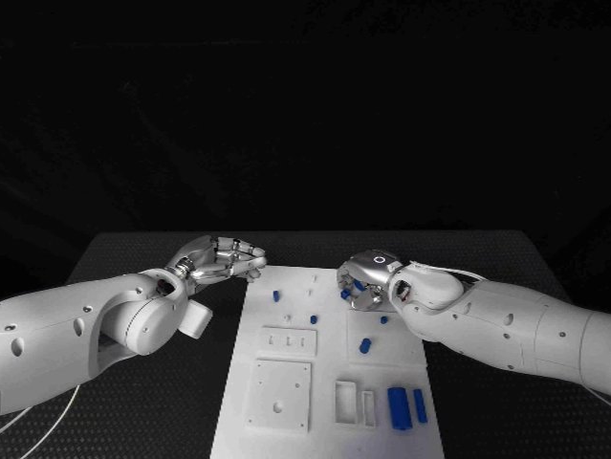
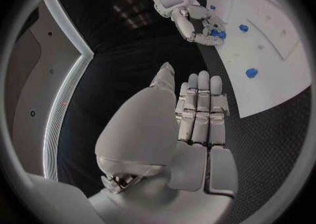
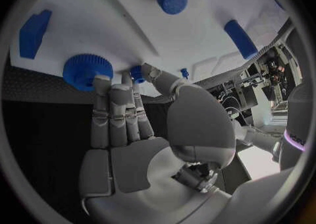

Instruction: Assemble the parts on the task board

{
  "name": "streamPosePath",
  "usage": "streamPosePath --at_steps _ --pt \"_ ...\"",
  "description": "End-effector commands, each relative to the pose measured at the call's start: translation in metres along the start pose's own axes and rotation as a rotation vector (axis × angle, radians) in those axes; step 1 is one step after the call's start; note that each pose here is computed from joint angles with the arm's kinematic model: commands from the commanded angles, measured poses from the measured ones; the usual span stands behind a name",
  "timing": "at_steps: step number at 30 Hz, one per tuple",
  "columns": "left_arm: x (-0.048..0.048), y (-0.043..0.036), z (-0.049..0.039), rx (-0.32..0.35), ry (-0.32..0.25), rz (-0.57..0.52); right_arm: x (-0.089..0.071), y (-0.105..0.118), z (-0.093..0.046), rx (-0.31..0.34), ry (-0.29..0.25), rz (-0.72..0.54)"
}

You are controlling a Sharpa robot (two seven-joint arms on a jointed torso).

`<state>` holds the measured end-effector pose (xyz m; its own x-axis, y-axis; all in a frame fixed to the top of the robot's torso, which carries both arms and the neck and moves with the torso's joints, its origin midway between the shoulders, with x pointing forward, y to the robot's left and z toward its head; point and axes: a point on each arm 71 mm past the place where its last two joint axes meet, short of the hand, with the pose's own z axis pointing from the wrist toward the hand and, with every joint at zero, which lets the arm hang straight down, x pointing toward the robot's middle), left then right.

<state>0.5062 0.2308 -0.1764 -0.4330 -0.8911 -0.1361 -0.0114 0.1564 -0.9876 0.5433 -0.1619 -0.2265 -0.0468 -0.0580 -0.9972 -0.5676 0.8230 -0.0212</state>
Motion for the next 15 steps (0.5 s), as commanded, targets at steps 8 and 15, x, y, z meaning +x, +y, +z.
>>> streamPosePath --at_steps 8,15 --pt "0.0032 -0.0018 0.0015 0.006 0.02 -0.005 0.0016 0.0035 -0.0004 0.005 -0.002 -0.014" --pt "0.0023 -0.0016 0.0018 0.005 0.018 -0.004 -0.0002 0.001 -0.0009 0.039 -0.027 -0.017"
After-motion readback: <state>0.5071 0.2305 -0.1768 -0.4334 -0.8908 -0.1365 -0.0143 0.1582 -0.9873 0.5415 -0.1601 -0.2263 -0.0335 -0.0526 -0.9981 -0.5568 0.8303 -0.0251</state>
